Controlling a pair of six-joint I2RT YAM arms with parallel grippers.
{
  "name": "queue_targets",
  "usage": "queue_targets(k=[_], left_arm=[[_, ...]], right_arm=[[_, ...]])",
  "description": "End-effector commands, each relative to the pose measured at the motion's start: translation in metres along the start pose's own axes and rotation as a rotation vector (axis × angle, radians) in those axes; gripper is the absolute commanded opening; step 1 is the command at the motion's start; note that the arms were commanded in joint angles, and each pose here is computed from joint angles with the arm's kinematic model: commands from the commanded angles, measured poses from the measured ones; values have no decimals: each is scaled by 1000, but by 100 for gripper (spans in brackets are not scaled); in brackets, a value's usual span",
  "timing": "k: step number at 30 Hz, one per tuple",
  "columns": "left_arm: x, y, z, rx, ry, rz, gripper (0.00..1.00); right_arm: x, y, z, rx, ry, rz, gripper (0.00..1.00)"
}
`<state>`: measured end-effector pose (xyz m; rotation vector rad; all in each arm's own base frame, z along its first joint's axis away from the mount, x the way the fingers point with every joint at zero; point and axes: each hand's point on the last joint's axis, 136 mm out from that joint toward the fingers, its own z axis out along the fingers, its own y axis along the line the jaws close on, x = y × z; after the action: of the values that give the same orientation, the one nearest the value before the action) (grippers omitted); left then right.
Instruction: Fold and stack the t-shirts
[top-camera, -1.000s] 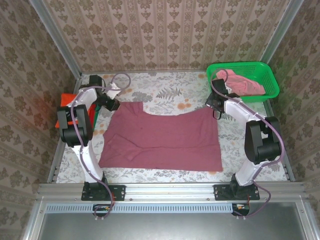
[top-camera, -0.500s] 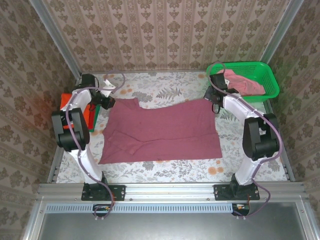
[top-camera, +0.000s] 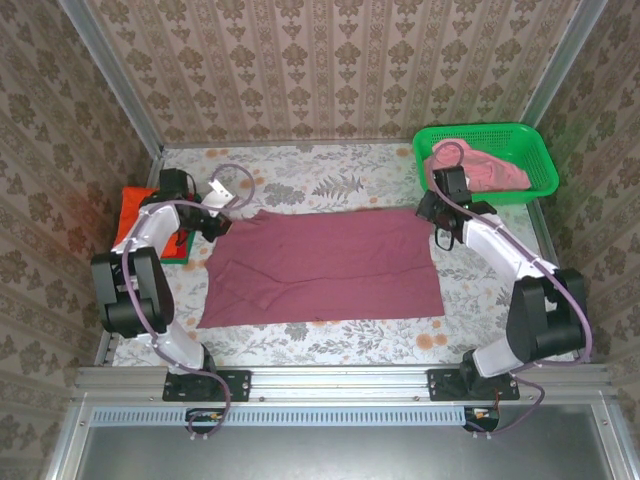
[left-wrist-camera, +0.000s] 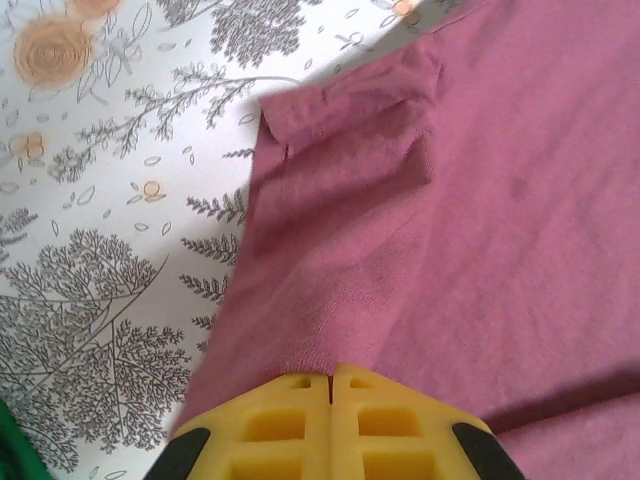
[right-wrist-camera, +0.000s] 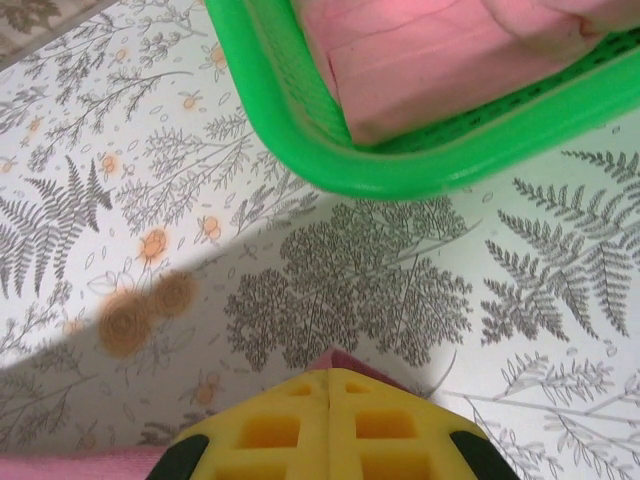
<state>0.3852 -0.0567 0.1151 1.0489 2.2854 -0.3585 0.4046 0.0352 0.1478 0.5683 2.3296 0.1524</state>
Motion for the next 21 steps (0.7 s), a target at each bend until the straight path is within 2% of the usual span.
queue_targets(k=[1,4,10,15,21], left_arm=[[-23,-13,-23,38,-94,132,0],[-32,-31,-35,106,-130,154,0],[-20,-56,-43,140,-126,181,0],[-25,-79,-52,142,-212,202,0],[0,-90,-64,71,-141,199,0]], right_arm=[[2,-1,-25,-48,-17,-2,0],[10,-4,-35,-69,-19,8,0],[26,-26,-58,-32,-19,14,0],[42,-40,-71,-13,-7,37,0],[69,-60,-81,24,41,75,0]])
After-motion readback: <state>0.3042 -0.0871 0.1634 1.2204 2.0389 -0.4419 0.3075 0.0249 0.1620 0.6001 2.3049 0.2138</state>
